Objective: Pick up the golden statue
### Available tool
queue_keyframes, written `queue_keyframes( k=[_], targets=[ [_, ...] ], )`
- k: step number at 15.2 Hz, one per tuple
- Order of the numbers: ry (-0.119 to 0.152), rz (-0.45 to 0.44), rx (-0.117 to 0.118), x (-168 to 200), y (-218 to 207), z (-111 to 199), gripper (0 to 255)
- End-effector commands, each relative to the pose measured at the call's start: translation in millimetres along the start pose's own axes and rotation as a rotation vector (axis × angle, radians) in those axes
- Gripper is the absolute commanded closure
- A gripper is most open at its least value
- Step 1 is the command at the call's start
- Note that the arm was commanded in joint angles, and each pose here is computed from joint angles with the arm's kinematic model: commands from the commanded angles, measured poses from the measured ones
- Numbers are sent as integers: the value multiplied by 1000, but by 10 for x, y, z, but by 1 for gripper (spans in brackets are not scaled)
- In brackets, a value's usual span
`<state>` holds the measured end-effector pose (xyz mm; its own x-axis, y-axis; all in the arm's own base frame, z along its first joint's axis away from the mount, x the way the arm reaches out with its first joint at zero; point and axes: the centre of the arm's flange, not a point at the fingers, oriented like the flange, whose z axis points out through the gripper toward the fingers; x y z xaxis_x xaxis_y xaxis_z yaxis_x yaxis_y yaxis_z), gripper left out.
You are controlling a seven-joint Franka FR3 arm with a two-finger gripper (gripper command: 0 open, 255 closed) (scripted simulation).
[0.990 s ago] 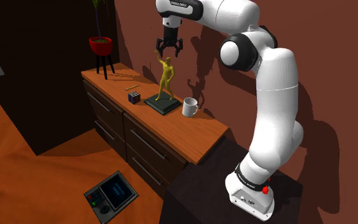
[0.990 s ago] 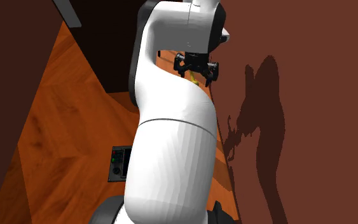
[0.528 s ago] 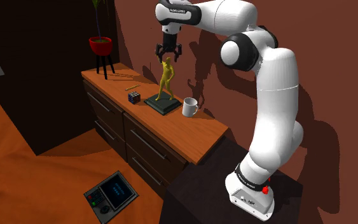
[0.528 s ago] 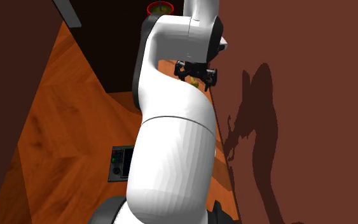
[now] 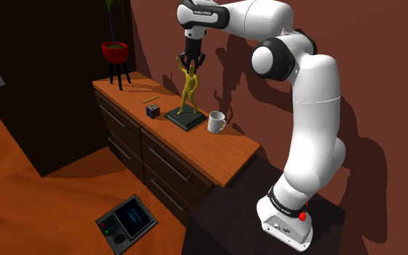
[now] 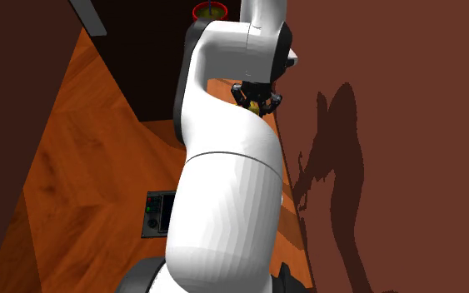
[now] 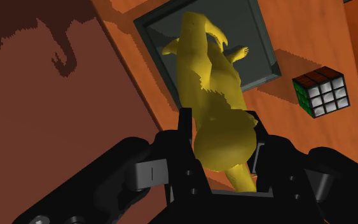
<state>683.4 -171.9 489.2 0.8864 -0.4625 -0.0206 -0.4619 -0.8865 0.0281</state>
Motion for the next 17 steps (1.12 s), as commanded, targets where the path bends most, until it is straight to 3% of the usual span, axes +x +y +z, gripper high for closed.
queue_keyframes(
  k=[1,17],
  targets=[
    [-1,0,-1,1,2,9,255],
    [-1,0,-1,-17,19,-781,255]
  ],
)
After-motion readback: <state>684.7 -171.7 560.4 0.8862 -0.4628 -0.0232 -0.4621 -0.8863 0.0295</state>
